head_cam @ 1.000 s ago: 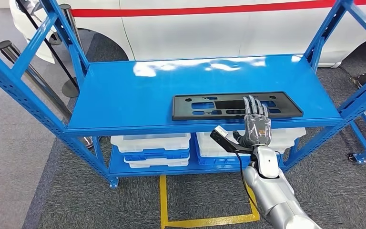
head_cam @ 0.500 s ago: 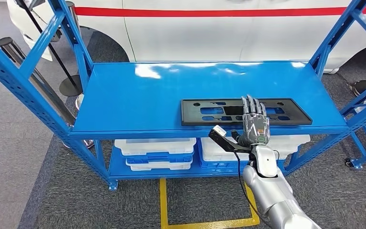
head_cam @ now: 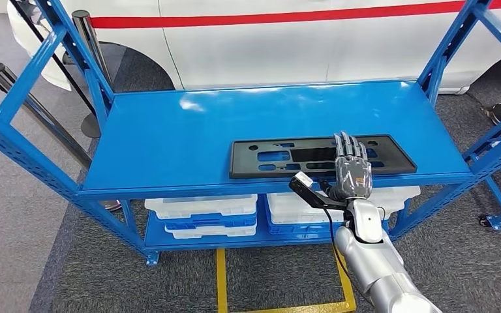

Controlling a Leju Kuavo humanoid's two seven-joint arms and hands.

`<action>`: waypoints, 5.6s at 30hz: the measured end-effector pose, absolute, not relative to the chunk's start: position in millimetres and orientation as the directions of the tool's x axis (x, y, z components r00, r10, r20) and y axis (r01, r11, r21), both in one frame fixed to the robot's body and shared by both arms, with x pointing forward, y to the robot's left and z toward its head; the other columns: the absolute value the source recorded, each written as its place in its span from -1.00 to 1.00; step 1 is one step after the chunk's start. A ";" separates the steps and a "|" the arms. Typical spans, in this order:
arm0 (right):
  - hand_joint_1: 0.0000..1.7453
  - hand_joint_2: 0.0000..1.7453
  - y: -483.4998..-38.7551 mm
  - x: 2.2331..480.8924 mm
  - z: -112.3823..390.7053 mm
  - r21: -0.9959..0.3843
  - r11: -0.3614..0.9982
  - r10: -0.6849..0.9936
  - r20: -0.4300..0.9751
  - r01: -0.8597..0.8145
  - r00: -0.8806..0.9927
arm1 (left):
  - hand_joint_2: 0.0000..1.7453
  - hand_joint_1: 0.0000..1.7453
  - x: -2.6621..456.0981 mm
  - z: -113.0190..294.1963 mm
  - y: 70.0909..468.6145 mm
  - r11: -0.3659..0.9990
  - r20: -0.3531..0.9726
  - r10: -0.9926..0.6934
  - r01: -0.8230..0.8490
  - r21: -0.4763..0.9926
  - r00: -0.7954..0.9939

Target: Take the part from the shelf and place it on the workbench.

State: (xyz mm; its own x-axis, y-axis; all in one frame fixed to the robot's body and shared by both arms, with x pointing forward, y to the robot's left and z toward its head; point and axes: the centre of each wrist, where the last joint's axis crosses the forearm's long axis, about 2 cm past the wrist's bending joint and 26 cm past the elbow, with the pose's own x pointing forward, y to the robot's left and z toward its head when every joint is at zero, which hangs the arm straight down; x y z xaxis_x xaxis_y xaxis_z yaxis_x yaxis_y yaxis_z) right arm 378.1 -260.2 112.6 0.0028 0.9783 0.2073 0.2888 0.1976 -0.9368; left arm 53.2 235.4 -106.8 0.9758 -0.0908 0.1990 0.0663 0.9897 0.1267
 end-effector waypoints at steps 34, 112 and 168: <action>-1.00 1.00 -256.1 381.8 110.9 -0.970 0.183 0.979 0.165 0.158 -0.123 | -1.00 -1.00 52.2 -107.4 238.9 0.990 0.255 -0.112 0.085 0.115 0.960; 1.00 1.00 -252.0 383.8 113.3 -0.988 0.114 0.985 0.099 0.100 -0.141 | 1.00 -1.00 51.1 -107.7 241.3 0.990 0.325 -0.074 0.031 0.136 0.943; 0.98 1.00 -243.7 339.3 114.4 -0.855 -0.059 0.923 -0.243 0.515 -0.298 | 1.00 -1.00 52.1 -107.7 242.7 0.987 0.386 -0.113 0.060 0.146 0.916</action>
